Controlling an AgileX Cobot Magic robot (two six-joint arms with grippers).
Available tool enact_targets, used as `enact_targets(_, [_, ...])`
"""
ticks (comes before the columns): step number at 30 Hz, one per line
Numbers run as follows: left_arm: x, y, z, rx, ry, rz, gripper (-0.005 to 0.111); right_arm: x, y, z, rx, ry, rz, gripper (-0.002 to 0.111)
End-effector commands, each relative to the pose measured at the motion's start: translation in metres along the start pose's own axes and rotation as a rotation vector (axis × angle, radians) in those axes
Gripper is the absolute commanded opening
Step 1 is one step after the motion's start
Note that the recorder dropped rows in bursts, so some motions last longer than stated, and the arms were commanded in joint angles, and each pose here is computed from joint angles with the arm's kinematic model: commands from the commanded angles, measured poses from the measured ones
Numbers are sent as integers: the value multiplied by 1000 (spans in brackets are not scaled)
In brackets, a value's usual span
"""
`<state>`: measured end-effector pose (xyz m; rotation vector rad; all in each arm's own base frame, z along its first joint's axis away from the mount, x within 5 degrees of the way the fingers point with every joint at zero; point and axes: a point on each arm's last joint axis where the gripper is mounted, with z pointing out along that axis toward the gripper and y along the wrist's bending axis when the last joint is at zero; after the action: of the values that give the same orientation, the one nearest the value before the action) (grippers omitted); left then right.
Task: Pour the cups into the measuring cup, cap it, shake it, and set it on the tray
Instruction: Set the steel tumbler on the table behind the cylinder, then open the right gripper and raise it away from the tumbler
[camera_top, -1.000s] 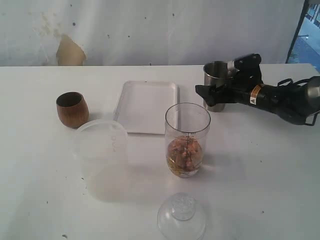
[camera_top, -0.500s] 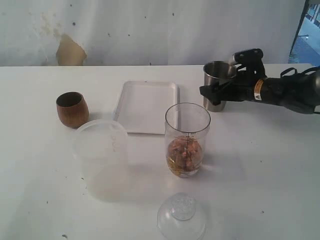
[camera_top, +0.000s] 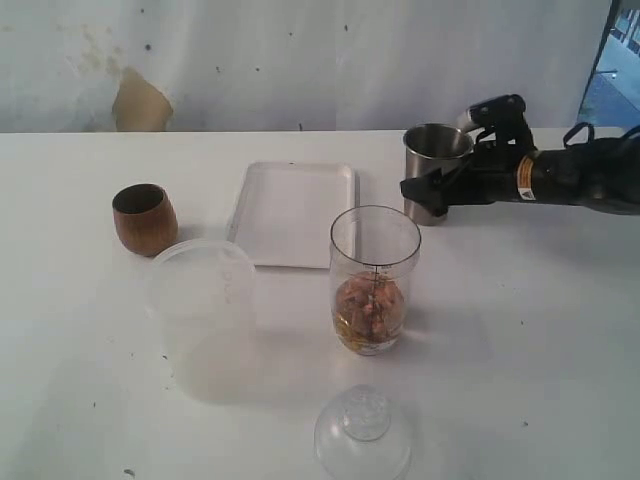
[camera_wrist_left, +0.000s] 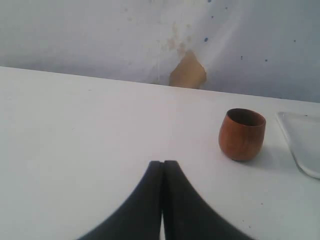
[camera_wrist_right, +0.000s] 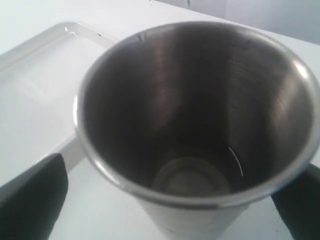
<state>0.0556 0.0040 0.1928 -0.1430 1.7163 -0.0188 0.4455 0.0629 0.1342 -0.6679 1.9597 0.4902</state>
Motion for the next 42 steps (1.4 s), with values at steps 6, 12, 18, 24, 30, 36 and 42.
enact_targets(6, [1, 0, 0, 1, -6, -13, 0, 2, 2, -26, 8, 14, 28, 105])
enact_targets(12, [1, 0, 0, 1, -6, -13, 0, -2, 9, -46, 18, 18, 23, 105])
enact_targets(18, [1, 0, 0, 1, -6, -13, 0, -18, 26, -73, 17, 7, -3, 105])
enact_targets(24, [1, 0, 0, 1, -6, -13, 0, -45, 50, -113, 3, 27, -17, 105])
enact_targets(30, [1, 0, 0, 1, -6, -13, 0, -76, 75, -151, -34, -2, 153, 105])
enact_targets(36, [1, 0, 0, 1, -6, -13, 0, -98, 106, -177, -233, -48, 330, 105])
enact_targets(42, [1, 0, 0, 1, -6, -13, 0, -102, 131, -190, -501, -24, 296, 105])
